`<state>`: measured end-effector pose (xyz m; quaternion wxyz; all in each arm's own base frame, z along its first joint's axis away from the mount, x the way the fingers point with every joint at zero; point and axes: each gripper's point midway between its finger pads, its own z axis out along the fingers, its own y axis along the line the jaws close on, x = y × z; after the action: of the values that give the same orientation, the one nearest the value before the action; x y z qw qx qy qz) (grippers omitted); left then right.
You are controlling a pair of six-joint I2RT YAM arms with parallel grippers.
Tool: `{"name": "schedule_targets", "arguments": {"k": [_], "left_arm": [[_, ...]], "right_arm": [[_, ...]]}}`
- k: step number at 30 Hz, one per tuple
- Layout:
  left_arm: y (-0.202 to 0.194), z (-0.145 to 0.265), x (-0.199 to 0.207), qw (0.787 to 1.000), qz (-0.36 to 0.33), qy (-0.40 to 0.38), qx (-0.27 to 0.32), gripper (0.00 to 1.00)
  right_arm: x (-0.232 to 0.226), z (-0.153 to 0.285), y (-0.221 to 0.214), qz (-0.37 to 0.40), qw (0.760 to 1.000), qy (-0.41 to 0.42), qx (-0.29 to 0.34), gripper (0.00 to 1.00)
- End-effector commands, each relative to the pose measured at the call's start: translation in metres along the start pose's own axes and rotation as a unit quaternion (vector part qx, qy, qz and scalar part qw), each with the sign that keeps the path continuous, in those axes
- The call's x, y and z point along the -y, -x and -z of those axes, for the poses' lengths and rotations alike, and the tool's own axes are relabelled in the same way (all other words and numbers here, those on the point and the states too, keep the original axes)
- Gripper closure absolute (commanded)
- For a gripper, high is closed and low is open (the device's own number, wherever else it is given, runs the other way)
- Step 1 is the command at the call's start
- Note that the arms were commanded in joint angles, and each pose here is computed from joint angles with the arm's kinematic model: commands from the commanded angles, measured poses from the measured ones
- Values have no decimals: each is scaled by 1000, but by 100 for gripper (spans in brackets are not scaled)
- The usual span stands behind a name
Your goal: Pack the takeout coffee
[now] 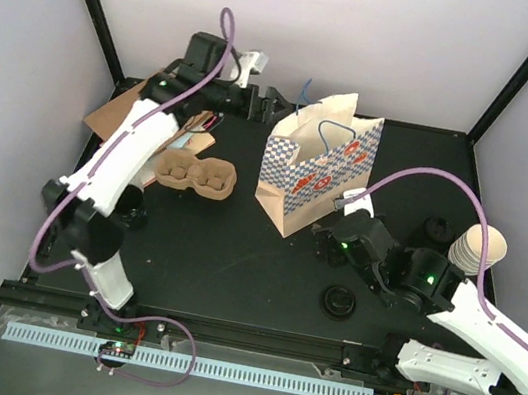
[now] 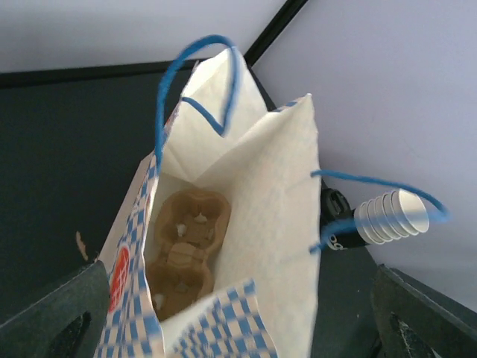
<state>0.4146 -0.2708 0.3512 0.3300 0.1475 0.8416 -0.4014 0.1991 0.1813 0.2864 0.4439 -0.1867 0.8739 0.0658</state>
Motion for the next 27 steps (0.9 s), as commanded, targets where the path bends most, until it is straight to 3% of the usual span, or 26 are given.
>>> {"name": "schedule_targets", "arguments": {"k": [1,6,17,22,27], "left_arm": [[1,58,14,997,-36,43,56,1],[-20,102,5,990,-31,107,84,1],[-78,154,-15,975,-40,181,119,1],[-99,157,0,978,-93,130,133,1],[-121,149,7,984,-103,82,123,1]], "right_arm": [[-7,-4,-10,-47,998,14,-28,0],[-15,-13,-14,-65,996,2,-68,0],[5,-34,-19,-64,994,-56,-75,0],[50,-35,-14,-113,983,-109,-92,0],[105,-23,-8,-172,965,-172,-95,0]]}}
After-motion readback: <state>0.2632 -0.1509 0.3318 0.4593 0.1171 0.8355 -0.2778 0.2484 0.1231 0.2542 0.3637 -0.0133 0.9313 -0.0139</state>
